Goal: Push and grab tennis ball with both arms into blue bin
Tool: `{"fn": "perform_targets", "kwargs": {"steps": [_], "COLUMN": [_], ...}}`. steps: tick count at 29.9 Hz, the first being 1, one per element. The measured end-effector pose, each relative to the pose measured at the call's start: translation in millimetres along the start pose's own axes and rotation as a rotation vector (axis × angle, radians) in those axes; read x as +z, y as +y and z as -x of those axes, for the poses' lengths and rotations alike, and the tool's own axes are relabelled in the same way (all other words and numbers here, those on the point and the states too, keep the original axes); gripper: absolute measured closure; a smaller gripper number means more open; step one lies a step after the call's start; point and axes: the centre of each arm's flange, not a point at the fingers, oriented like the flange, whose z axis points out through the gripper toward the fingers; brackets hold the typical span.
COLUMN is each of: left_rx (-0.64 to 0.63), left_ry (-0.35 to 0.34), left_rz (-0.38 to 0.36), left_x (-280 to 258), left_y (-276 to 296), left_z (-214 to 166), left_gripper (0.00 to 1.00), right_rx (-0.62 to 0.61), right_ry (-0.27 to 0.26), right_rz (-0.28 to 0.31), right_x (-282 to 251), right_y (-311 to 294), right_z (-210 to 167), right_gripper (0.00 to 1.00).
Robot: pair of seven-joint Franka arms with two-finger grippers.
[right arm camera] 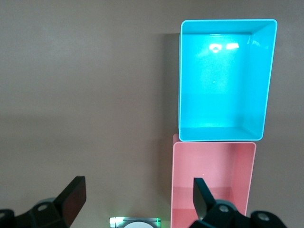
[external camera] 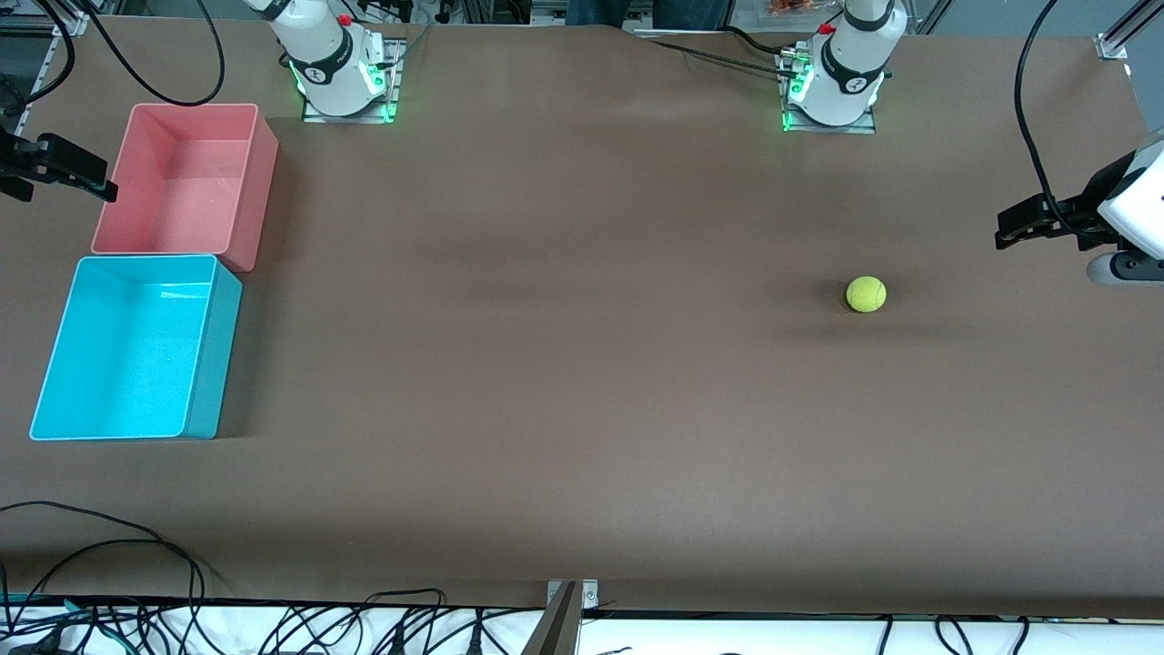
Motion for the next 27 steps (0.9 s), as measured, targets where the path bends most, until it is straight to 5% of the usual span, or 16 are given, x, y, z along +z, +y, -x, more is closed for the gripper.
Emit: {"fn": "perform_targets", "kwargs": {"steps": [27], "left_rx": [0.0], "left_ry": [0.014], "left_rz": [0.048], "left_x": [0.2], "left_y": [3.0], "left_z": [-2.7], "left_gripper": [0.0], "right_rx": [0.0], "right_ry": [-0.008], "right_rz": [-0.001], "right_x": [0.7], "right_y": [-0.1], "right_z": [0.8], "right_gripper": [0.0]}}
